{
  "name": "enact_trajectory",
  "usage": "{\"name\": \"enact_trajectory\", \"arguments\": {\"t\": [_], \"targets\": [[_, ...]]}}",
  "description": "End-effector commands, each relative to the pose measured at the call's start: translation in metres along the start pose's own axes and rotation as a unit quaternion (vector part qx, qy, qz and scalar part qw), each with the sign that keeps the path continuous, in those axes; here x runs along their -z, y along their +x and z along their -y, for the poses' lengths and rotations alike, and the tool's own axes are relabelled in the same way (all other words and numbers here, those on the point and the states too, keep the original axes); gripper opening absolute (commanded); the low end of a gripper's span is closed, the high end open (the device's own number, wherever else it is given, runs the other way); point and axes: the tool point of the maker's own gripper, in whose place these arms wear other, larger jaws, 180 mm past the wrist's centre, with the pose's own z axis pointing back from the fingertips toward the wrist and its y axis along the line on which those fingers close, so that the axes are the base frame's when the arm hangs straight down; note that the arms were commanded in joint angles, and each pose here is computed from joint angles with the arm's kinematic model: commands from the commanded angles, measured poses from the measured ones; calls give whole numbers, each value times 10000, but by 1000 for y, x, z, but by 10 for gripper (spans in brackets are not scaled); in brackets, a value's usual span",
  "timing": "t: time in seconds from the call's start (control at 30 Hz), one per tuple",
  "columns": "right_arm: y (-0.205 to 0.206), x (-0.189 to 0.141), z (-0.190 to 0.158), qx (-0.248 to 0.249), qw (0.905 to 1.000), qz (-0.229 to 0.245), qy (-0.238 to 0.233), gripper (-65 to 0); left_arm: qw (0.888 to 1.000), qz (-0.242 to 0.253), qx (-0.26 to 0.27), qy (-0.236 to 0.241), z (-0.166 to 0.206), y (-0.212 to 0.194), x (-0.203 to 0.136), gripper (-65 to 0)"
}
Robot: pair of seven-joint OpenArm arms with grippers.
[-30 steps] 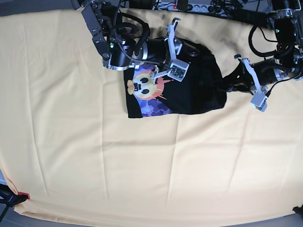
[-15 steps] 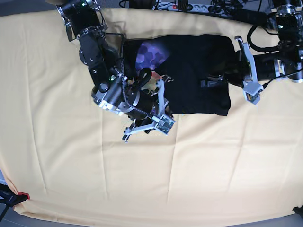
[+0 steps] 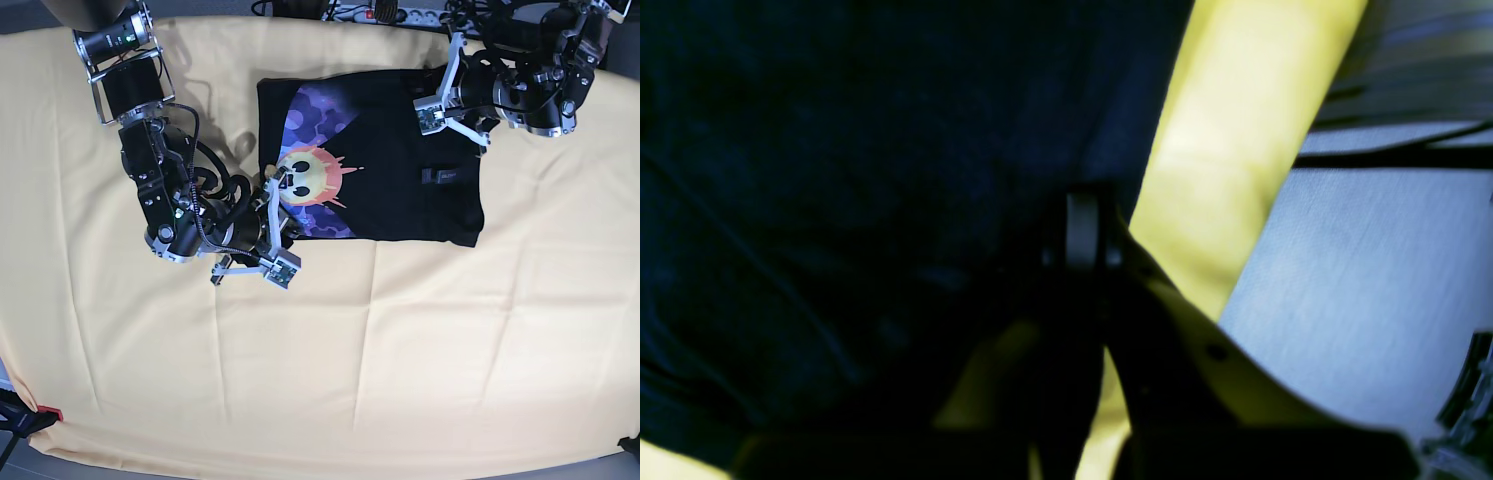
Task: Fold the T-shirt properly
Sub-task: 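Pull the flipped shirt's corners with both grippers to square it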
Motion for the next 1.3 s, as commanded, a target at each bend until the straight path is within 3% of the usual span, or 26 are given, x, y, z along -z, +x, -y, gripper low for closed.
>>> {"name": "enact_trajectory", "arguments": {"t": [0.0, 0.17, 0.37, 0.53, 0.67, 0.87, 1.0, 1.17, 1.27], "targets": [[7, -8, 6, -40, 10000, 42, -9, -650, 9997, -143, 64, 195, -10, -5, -4, -650], [-4, -9, -24, 299, 9965, -121, 775, -650, 9967, -152, -37, 793, -49, -6, -10, -650], [-35, 0, -71, 671, 9892, -246, 1282, -650, 9870, 492, -166, 1522, -119, 0, -18, -650], [-36, -12, -108, 573, 9879, -60, 1439, -650, 9731, 1345, -479, 1810, -163, 25, -21, -650], [-22, -30, -134, 567, 9877, 272, 1435, -650, 9526, 2141, -622, 2067, -202, 59, -26, -650], [-4, -38, -154, 727, 9888, 703, 1094, -650, 9348, 2905, -632, 1943, -218, 112, -39, -650], [21, -54, -135, 653, 9895, 1150, 588, -650, 9442, 2793, -335, 1716, -213, 128, -59, -650], [35, -96, -93, 624, 9844, 1617, -298, -650, 9647, 2235, -378, 1340, -195, 111, -85, -650], [39, -109, -82, 720, 9773, 1964, -348, -650, 9732, 2047, -485, 927, -178, 105, -92, -650]]}}
